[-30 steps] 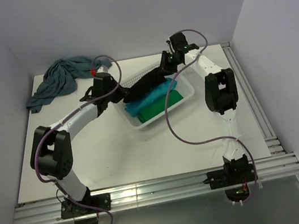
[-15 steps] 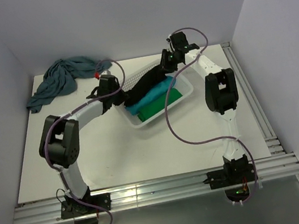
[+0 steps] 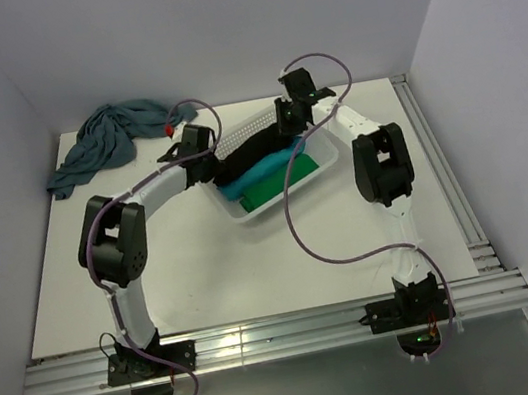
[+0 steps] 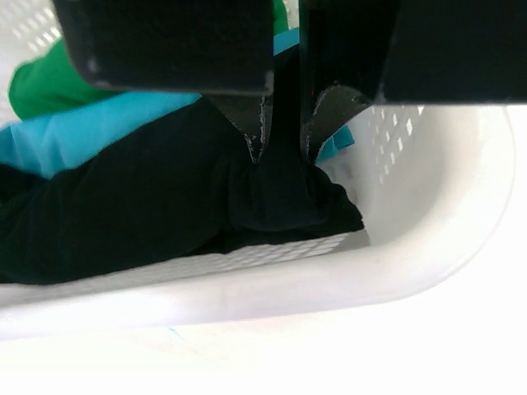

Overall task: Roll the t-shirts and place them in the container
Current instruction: Place the rolled tshirt into the container

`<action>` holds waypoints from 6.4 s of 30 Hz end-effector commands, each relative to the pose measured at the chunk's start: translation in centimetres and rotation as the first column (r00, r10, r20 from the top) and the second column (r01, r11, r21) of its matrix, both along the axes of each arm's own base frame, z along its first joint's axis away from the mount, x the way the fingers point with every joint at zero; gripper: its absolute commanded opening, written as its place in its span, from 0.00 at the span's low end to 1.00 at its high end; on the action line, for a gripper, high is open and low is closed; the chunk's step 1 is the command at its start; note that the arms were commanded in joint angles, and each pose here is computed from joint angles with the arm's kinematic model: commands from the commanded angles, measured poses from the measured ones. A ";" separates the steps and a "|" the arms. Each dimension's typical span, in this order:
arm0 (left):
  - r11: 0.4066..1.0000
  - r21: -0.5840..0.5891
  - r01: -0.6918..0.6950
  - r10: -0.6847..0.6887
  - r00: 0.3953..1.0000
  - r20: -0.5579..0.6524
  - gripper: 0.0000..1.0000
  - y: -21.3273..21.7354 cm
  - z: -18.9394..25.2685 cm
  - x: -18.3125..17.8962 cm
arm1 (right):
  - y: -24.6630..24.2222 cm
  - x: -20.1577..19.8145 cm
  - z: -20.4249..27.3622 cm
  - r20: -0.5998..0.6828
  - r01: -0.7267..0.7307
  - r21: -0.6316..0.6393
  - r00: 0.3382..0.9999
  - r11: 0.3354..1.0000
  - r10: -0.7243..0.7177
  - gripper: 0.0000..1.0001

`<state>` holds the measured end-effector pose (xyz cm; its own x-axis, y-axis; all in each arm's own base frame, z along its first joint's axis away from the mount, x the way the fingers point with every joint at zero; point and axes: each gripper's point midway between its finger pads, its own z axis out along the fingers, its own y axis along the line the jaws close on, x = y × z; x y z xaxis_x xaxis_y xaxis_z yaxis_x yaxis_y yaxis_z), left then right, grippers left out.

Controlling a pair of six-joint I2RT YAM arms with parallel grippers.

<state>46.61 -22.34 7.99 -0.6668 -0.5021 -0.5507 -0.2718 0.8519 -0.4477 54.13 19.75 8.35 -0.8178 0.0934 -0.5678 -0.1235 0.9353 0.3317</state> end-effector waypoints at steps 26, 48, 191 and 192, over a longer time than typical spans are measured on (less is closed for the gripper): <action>0.983 0.151 -0.104 0.112 0.993 -0.048 0.00 0.7 -1.2 0.4 | -1.5 0.8 3.6 0.166 0.065 -0.195 0.986 0.979 -0.032 0.41; 0.983 0.166 -0.076 0.087 0.995 -0.056 0.00 0.3 -1.4 0.8 | -4.4 0.8 8.0 0.207 0.102 -0.110 0.975 0.989 -0.077 0.17; 0.927 -0.226 0.300 -0.221 0.922 0.318 1.00 -3.9 16.6 4.5 | -9.2 -13.9 0.4 -0.580 0.939 0.042 0.301 0.342 -0.757 0.00; 0.920 -0.228 0.319 -0.234 0.913 0.335 1.00 -3.9 17.8 4.2 | -11.1 -12.9 0.8 -0.571 0.950 0.054 0.283 0.308 -0.771 0.00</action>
<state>50.53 -24.46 15.26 -0.7032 -0.4978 -0.5076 -0.1018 0.7771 -0.6211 39.47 13.83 8.93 -0.3597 0.9307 0.0664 0.8641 0.3054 0.4001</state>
